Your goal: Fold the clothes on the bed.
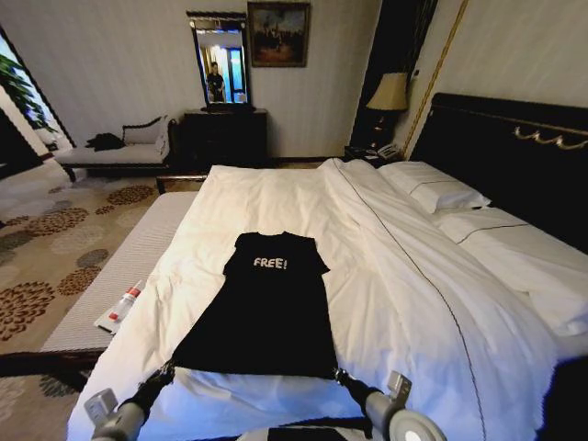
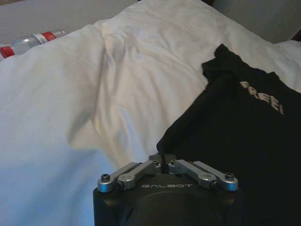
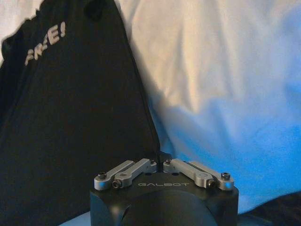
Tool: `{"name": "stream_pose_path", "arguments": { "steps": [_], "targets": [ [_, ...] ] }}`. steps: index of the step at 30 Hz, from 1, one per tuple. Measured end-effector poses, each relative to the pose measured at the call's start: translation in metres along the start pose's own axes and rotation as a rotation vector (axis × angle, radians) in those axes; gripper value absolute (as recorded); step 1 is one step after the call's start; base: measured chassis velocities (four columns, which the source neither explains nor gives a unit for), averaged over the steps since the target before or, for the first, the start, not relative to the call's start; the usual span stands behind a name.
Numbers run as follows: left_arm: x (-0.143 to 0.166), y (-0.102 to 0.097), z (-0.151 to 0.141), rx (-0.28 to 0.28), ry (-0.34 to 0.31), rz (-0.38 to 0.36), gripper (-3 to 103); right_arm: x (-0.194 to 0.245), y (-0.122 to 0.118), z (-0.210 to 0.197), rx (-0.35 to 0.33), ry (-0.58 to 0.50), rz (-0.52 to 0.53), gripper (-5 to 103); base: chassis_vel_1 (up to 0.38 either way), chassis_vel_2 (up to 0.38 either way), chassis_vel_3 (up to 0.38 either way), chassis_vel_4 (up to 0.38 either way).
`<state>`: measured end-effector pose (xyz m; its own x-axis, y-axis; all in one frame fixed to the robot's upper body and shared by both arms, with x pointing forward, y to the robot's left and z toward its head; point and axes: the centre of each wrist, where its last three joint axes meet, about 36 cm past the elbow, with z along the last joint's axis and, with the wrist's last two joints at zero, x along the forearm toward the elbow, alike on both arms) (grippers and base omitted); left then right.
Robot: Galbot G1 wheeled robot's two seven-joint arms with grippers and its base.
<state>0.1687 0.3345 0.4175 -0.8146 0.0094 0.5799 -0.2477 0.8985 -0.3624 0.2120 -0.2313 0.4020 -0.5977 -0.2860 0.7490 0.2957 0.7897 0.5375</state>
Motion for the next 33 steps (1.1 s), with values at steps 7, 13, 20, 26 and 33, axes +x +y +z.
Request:
{"name": "stream_pose_path", "arguments": {
  "steps": [7,13,20,26,33],
  "targets": [
    [0.029,0.003,0.01,-0.02,0.029,-0.033,2,0.007,-0.002,0.003,0.049,0.022,0.048,1,0.0,0.0,0.0,0.0],
    [0.056,0.01,0.035,-0.026,0.069,-0.087,2,0.015,-0.002,0.007,0.087,0.031,0.083,1,0.0,0.0,0.0,0.0],
    [0.066,0.007,0.059,-0.049,0.081,-0.102,2,0.024,-0.004,0.004,0.117,0.03,0.111,1,0.0,0.0,0.0,0.0],
    [0.06,0.007,0.062,-0.058,0.069,-0.105,2,0.022,-0.005,0.011,0.125,0.045,0.121,1,0.0,0.0,0.0,0.0],
    [0.054,-0.003,0.072,-0.076,0.074,-0.094,2,0.007,0.002,0.022,0.128,0.003,0.068,1,0.0,0.0,0.0,0.0]
  ]
}}
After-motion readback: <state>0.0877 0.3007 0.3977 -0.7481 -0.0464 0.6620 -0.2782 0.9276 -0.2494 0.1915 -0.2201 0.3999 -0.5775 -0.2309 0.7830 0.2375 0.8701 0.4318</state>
